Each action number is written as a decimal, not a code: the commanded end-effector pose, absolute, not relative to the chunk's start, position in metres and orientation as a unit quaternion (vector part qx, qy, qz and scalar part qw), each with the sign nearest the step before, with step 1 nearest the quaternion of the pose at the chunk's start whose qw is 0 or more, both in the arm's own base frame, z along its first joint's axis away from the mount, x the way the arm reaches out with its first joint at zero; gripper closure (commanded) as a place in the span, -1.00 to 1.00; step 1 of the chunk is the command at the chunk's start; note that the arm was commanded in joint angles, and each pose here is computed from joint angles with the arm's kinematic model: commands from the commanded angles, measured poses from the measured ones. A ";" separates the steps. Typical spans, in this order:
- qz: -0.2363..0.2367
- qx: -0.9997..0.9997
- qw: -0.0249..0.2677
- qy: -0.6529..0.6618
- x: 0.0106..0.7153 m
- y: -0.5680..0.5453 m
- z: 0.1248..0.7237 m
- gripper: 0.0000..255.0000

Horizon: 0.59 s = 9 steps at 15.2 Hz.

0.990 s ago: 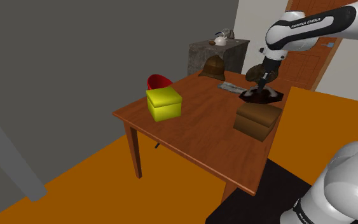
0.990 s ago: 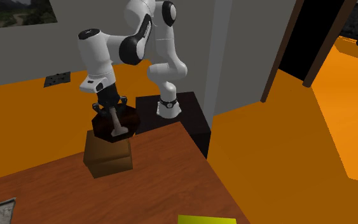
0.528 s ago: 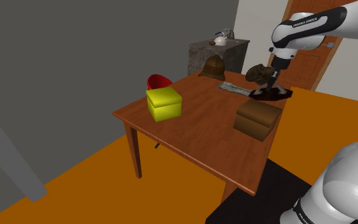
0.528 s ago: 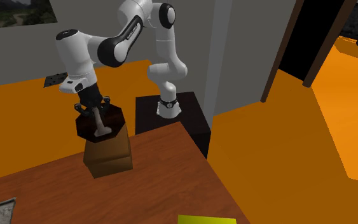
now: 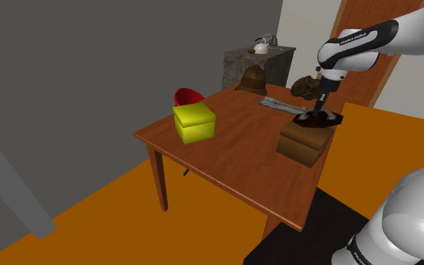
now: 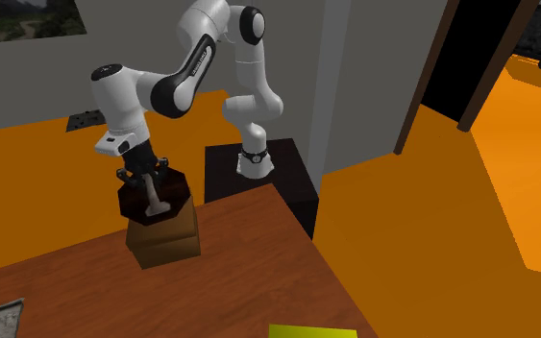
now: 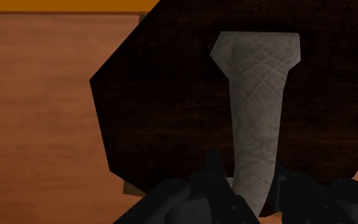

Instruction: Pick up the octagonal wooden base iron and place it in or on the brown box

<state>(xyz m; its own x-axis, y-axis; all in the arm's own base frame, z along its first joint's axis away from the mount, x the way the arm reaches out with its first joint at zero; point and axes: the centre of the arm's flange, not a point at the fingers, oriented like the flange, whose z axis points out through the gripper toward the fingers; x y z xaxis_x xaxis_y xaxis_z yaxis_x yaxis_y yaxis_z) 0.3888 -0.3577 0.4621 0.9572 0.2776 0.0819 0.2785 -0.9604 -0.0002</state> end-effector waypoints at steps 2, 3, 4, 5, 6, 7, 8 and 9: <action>-0.041 -0.989 0.005 -0.140 0.389 -0.357 0.448 1.00; -0.041 -0.989 0.005 -0.140 0.389 -0.357 0.442 1.00; -0.041 -0.989 0.005 -0.140 0.389 -0.357 0.437 1.00; -0.041 -0.989 0.005 -0.140 0.389 -0.357 0.427 1.00; -0.041 -0.989 0.005 -0.140 0.389 -0.357 0.427 1.00; -0.041 -0.989 0.005 -0.140 0.389 -0.357 0.427 1.00; -0.041 -0.989 0.005 -0.140 0.389 -0.357 0.427 1.00; -0.041 -0.989 0.005 -0.140 0.389 -0.357 0.427 1.00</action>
<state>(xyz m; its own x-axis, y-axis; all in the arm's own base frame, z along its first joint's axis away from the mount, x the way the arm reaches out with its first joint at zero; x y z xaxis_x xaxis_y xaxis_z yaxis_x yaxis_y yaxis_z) 0.3888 -0.3577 0.4278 0.9573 0.2771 0.0830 0.2780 -0.9606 0.0007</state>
